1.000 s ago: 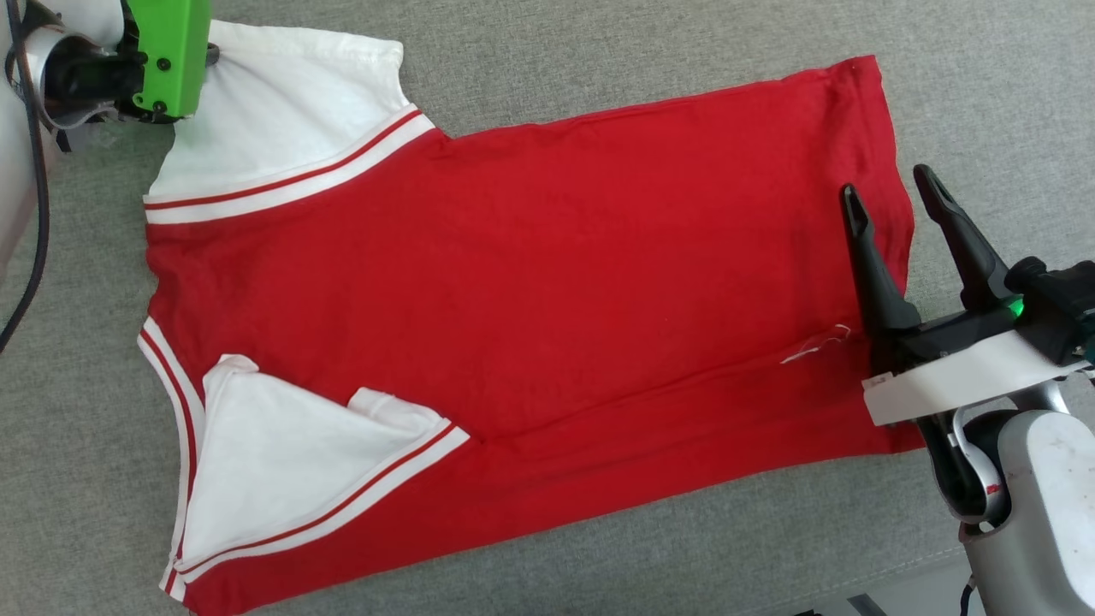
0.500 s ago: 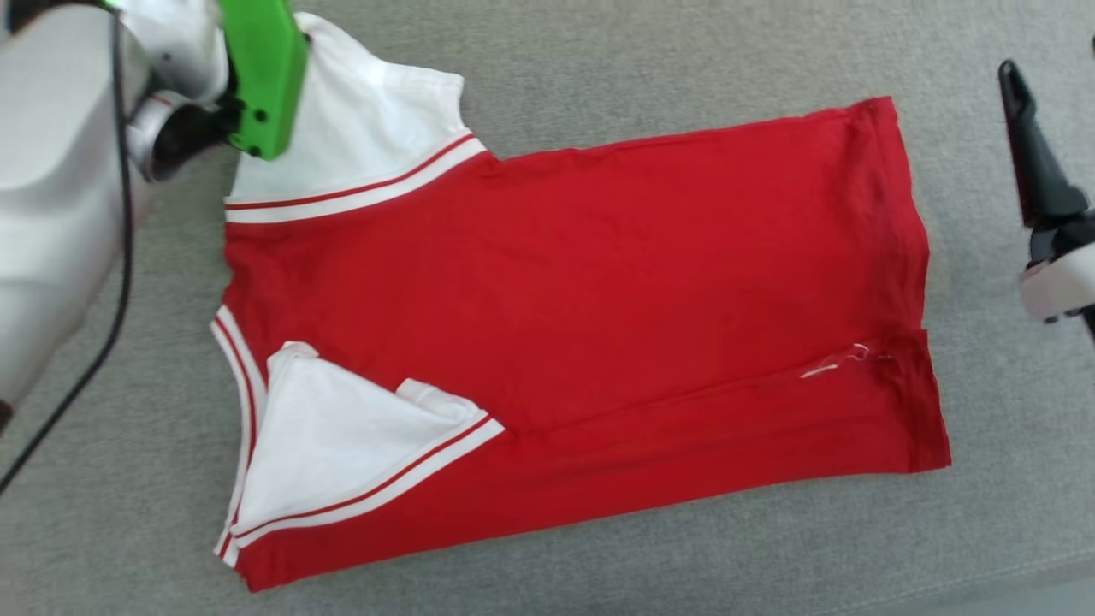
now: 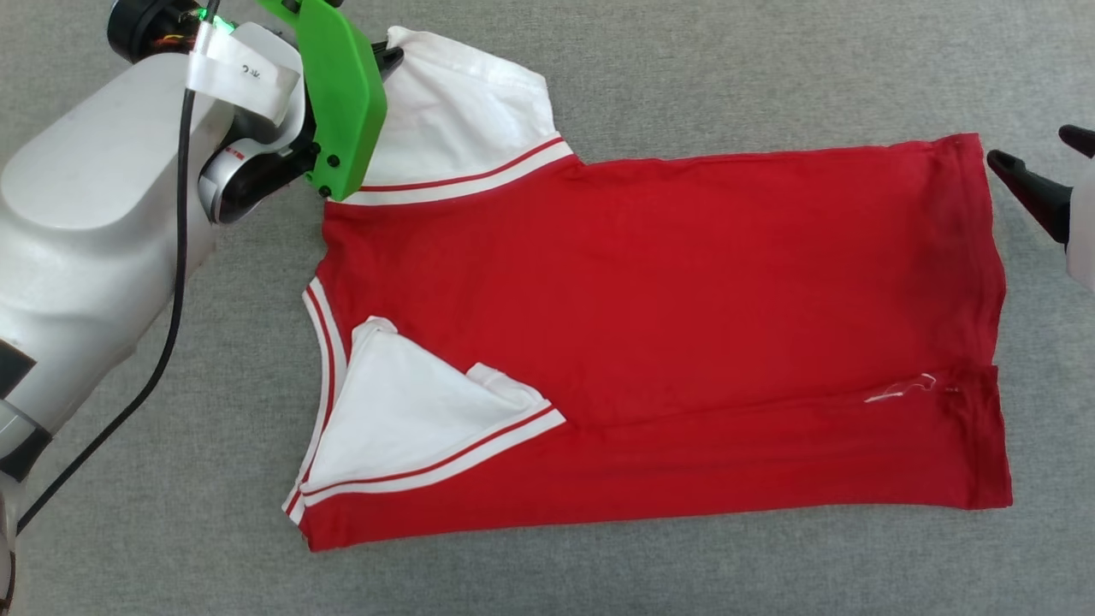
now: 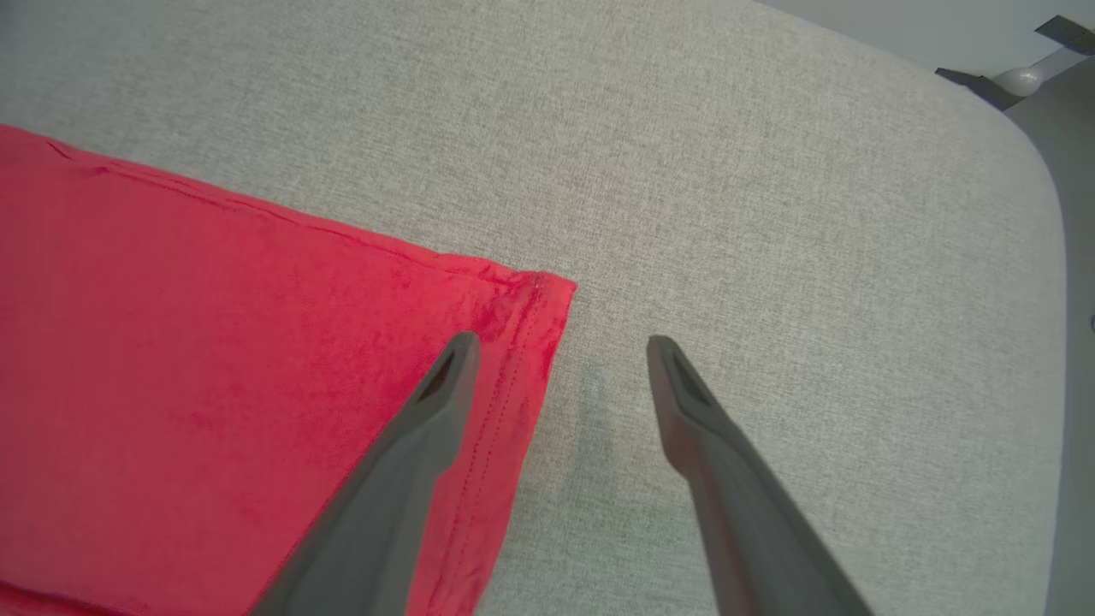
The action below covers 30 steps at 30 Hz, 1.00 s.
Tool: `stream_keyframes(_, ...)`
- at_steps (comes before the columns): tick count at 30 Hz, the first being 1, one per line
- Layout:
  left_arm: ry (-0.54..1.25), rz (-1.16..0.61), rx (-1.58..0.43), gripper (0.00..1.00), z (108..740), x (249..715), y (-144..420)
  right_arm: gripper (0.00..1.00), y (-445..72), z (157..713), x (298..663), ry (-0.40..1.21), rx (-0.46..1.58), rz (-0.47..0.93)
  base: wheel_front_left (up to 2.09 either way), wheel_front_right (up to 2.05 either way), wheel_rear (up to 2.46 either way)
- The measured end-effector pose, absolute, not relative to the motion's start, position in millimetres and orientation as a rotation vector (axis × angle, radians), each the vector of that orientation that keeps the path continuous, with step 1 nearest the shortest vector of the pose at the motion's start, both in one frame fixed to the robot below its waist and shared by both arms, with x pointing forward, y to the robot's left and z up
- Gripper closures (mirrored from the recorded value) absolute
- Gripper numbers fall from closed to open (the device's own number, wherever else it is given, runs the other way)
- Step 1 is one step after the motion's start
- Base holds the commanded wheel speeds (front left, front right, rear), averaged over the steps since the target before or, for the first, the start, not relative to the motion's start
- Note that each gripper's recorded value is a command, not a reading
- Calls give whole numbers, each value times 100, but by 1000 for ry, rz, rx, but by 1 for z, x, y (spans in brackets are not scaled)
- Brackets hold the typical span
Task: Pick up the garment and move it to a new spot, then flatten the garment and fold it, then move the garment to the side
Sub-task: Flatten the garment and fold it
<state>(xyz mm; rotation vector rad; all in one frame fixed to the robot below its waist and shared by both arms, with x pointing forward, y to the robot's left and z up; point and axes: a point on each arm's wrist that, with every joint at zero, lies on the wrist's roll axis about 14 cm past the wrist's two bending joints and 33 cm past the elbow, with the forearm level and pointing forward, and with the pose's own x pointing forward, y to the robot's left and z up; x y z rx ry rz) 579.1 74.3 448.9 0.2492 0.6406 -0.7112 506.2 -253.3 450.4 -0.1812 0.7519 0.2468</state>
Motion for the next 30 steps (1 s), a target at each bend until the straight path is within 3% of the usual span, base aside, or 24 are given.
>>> stream_keyframes(11, 607, -725, 249, 100, 438, 580, 76, 0, -242, 388, 516, 974, -199, 274, 0, 0, 0)
stream_keyframes(20, 609, -717, 241, 100, 425, 583, 82, 0, -241, 352, 514, 1031, -220, 280, 0, 0, 0)
stream_keyframes(22, 599, -716, 240, 100, 427, 584, 82, 83, -243, 354, 516, 1014, -230, 279, 0, 0, 0)
stream_keyframes(23, 595, -714, 240, 100, 429, 584, 82, 100, -243, 355, 516, 1003, -231, 280, 0, 0, 0)
stream_keyframes(30, 548, -695, 234, 100, 443, 583, 86, 100, -235, 375, 525, 840, -166, 283, 0, 0, 0)
